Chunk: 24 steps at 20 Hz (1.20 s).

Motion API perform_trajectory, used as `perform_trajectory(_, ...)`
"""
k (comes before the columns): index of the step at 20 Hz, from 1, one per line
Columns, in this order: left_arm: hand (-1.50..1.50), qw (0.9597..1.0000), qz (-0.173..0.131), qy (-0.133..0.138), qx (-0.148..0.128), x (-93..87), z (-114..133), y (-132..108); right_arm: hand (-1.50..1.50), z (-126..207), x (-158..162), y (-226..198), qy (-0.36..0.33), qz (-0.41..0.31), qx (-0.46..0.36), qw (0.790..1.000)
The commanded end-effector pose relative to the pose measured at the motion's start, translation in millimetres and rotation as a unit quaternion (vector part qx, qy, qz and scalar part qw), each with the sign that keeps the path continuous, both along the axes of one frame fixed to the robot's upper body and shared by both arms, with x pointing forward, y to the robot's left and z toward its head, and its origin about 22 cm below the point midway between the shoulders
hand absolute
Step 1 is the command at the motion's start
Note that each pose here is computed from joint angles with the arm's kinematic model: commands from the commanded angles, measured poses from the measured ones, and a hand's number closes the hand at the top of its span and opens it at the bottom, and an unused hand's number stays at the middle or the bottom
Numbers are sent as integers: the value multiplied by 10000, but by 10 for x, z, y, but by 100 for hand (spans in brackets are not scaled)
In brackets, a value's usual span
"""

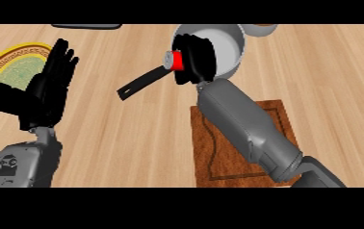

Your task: Pick the can from the cutting board and place it in the pot

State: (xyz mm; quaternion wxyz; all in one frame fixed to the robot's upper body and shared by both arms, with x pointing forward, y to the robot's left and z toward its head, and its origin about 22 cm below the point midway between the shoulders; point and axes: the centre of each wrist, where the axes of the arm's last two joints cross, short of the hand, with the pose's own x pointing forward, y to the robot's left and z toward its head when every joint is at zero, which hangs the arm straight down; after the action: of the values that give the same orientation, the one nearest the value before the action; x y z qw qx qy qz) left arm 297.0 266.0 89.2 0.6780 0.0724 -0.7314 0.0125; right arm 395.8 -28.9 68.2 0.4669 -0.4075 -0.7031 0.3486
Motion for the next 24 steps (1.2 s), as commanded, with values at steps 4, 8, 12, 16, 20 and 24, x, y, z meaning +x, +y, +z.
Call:
perform_trajectory(4,0,9999,-101,51,-28,-4,-2,-32,-150,-117,96,-204,963,493,858,9904)
perform_trajectory(8,0,9999,-148,2,5,9,-8,-23,-150,-64,96,-233,858,979,1715,9765)
perform_trajectory(12,0,9999,-149,12,36,-36,-43,33,-150,-119,89,-385,487,1045,2791,9533)
perform_trajectory(16,0,9999,-30,128,-62,-92,0,-27,-150,-17,249,-518,479,1194,3404,9314)
perform_trajectory(20,0,9999,119,45,-23,-56,-17,49,-150,-49,347,-867,519,1182,3682,9207)
perform_trajectory(24,0,9996,281,82,-36,-10,28,181,-150,61,447,-1208,595,1392,3782,9133)
